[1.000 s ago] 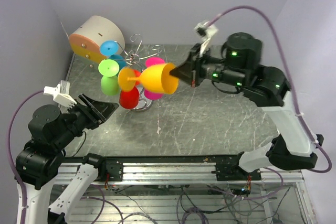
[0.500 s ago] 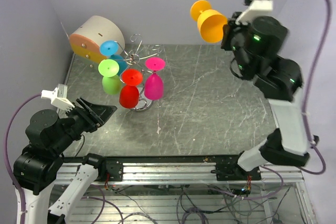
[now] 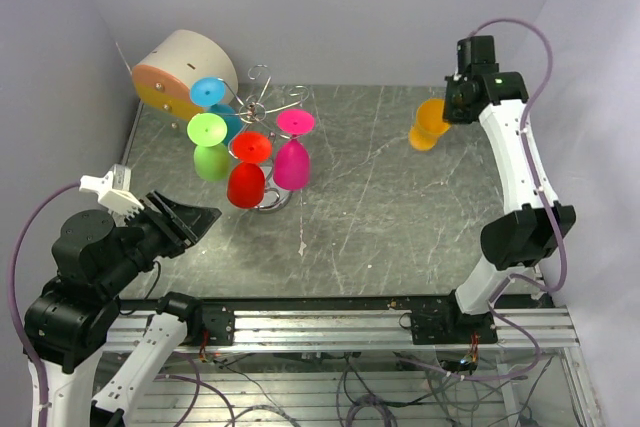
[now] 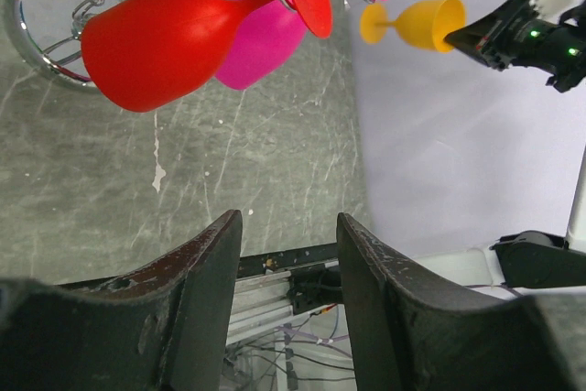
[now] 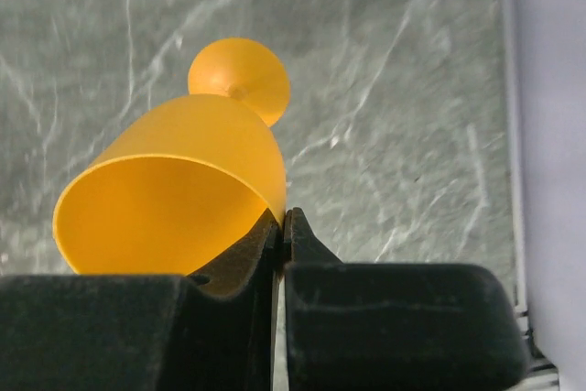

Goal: Take the wine glass off the wine glass rack

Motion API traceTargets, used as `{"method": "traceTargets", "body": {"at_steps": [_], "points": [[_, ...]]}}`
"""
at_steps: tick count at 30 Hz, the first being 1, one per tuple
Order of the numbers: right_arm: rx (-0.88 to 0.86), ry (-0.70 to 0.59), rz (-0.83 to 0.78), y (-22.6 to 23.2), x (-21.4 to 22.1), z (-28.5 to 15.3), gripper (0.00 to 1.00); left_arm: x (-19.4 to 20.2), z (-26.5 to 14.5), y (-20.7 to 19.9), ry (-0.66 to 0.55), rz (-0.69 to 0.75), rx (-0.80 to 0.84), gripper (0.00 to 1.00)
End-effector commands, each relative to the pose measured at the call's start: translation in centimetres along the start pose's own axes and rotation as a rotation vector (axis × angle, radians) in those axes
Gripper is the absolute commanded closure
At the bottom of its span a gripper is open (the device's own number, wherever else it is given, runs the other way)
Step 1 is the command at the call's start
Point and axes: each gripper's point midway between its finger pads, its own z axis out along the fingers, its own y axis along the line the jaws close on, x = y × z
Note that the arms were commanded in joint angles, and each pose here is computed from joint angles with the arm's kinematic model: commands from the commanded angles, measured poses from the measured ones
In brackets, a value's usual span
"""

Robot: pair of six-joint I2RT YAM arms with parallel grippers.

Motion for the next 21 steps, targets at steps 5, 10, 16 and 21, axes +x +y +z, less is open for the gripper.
{"method": "traceTargets", "body": {"at_steps": [5, 10, 16, 21], "points": [[-0.173, 0.236, -0.035, 3.7, 7.0, 3.8, 1.00, 0.2, -0.2, 1.0, -0.005, 0.033, -0.035, 0.45], [-0.133, 0.274, -0.032, 2.8, 8.1, 5.8, 1.00, 0.4, -0.3, 1.6, -0.006, 0.032, -0.051, 0.45], [-0.132, 0.283, 0.001, 2.4, 8.2, 7.9, 1.00, 0.9, -0.3, 2.1, 0.001, 0.020, -0.054, 0.45], [-0.137, 0.290, -0.004, 2.8, 7.7, 9.2, 1.00, 1.1, -0.3, 2.3, 0.004, 0.017, -0.060, 0.45]]}}
